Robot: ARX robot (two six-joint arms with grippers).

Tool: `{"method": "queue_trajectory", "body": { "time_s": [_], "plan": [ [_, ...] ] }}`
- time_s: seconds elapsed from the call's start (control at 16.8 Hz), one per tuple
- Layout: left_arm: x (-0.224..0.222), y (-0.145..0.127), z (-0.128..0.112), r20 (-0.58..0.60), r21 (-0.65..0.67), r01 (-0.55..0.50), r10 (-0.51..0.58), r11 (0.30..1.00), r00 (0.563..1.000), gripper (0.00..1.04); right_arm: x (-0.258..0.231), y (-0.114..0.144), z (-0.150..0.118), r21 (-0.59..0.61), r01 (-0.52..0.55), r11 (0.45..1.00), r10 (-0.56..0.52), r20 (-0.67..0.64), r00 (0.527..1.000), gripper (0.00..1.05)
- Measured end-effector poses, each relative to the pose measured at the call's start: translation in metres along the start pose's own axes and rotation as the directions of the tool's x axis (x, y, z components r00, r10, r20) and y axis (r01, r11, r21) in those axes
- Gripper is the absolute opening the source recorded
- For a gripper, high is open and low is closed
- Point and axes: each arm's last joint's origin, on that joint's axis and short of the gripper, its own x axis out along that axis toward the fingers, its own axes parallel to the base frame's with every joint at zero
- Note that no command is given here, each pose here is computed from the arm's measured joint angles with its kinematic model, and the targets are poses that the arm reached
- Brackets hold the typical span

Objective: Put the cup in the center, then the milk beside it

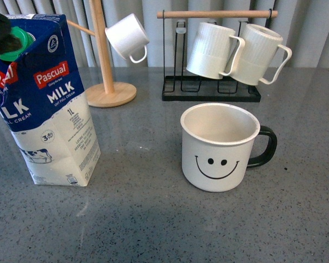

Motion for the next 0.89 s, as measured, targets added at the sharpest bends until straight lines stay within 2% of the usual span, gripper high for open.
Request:
{"method": "queue_trajectory", "body": {
  "time_s": [0.48, 0.6, 0.89],
  "plan": [
    [0.064, 0.005, -0.020, -0.110, -0.036, -0.032, 0.028, 0.999, 0.993, 0.98, 0.000, 0.000, 0.000, 0.000, 0.000, 1.000, 0.000, 0.000, 1.000, 0.98],
    [0.072, 0.005, -0.024, -0.111, -0.044, -0.030, 0.025, 0.999, 0.994, 0.83, 0.000, 0.000, 0.000, 0.000, 0.000, 1.000, 0.000, 0.000, 1.000, 0.98],
    [0.074, 0.000, -0.019, -0.089, -0.023, -0.041, 0.039, 0.999, 0.995, 0.32, 0.000, 0.000, 0.000, 0.000, 0.000, 1.000, 0.000, 0.000, 1.000, 0.98]
  ]
}}
